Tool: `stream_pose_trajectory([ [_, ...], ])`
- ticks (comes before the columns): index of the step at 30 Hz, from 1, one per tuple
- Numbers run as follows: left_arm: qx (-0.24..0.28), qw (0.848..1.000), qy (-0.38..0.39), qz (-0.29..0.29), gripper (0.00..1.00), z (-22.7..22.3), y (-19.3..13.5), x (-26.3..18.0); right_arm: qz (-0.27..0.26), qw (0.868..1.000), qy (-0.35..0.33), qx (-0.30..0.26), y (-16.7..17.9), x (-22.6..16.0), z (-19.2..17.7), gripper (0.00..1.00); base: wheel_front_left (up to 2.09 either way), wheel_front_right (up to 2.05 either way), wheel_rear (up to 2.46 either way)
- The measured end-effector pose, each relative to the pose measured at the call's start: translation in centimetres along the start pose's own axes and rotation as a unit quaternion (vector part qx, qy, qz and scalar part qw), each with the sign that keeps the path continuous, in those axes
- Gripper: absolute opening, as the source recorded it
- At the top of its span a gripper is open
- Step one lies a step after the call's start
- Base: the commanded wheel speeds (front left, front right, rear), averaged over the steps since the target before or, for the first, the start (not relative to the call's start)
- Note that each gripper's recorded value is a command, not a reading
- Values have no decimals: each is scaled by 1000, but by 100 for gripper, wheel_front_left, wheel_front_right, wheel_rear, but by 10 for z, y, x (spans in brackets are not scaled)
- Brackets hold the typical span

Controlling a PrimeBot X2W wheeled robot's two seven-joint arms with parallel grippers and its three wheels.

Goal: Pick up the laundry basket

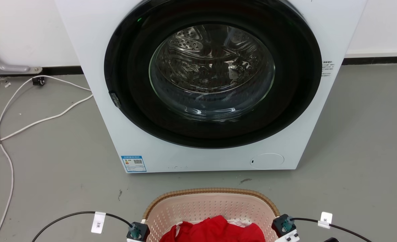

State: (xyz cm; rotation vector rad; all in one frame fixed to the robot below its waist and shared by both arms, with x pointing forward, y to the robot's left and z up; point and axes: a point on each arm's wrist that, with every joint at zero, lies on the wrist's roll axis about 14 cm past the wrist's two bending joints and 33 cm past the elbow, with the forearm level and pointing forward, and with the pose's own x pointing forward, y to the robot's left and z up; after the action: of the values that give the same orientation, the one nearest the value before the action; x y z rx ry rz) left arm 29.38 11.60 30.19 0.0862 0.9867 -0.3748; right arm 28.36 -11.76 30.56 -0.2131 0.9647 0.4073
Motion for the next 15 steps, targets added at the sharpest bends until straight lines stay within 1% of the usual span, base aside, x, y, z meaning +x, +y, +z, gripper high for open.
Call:
stream_pose_trajectory([
  [15,-3,1000,0,0,0,-1,0,0,1,1000,0,-2,0,0,0,0,0,0,0],
])
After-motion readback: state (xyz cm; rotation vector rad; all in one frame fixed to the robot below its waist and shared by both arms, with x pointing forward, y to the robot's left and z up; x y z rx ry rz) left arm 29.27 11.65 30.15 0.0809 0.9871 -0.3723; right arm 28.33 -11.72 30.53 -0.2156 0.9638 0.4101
